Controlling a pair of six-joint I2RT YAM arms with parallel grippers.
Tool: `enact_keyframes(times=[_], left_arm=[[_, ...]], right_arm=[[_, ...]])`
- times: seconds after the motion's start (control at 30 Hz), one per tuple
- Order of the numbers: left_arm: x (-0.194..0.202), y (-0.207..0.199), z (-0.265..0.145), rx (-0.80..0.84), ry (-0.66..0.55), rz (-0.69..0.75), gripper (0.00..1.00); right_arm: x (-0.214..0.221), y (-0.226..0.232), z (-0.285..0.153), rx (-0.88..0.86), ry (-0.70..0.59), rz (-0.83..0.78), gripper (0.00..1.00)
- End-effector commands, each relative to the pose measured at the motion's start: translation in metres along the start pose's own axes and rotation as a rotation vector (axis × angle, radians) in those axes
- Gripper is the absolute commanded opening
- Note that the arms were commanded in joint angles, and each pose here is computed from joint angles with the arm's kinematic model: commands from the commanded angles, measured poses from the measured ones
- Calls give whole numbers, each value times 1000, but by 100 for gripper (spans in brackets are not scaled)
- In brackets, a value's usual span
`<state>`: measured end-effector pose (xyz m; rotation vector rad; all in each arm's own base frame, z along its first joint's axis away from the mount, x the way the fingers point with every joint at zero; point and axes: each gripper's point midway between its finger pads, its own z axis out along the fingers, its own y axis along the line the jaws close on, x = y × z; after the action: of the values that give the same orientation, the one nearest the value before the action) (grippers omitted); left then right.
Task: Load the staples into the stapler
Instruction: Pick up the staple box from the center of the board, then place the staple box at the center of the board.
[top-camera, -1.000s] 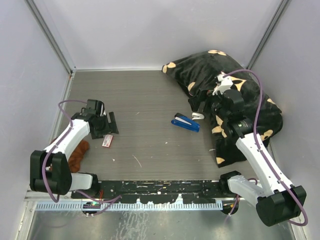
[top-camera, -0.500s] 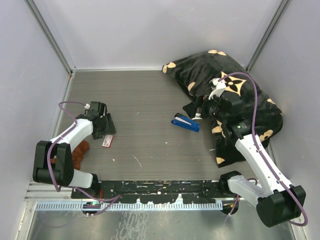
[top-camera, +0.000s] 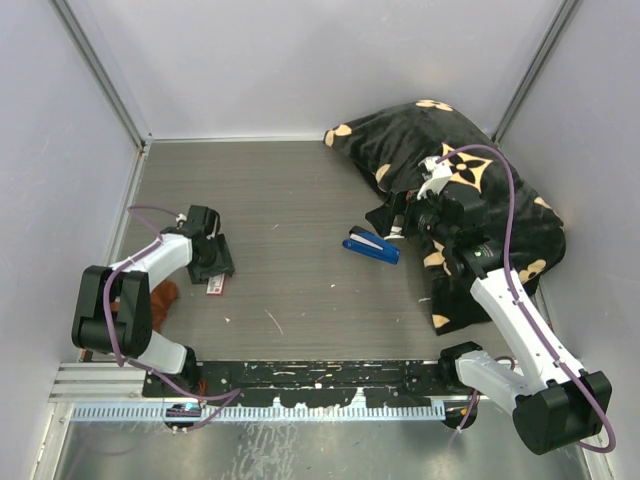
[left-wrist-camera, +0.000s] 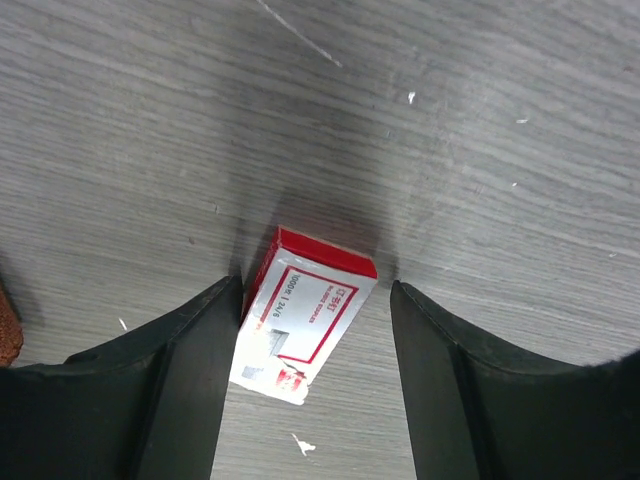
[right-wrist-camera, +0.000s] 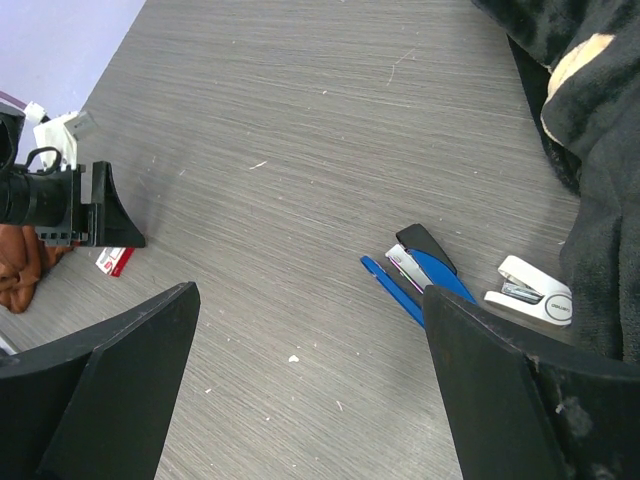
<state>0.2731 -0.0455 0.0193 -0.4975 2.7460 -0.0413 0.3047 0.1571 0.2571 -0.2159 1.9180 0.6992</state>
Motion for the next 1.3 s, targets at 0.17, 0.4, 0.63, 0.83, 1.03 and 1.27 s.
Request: enact_keyframes(times=[0.17, 0.4, 0.63, 0.83, 1.03, 1.27], left_arm=[[4, 5, -15, -60, 7, 18, 58], [4, 6, -17, -94, 7, 91, 39], [5, -49, -38, 74, -69, 289, 26], [5, -114, -82, 242, -124, 467, 26], [32, -161, -114, 301, -62, 771, 26], [57, -168, -89, 341, -22, 1036, 25]], right_arm=[[-12, 5, -3, -18, -42, -32, 99], [-10, 2, -1, -4, -28, -20, 99], [8, 8, 9, -36, 88, 80, 97], [45, 27, 22, -144, 252, 245, 93], [82, 29, 37, -132, 374, 380, 87], [106, 30, 47, -152, 401, 506, 77]])
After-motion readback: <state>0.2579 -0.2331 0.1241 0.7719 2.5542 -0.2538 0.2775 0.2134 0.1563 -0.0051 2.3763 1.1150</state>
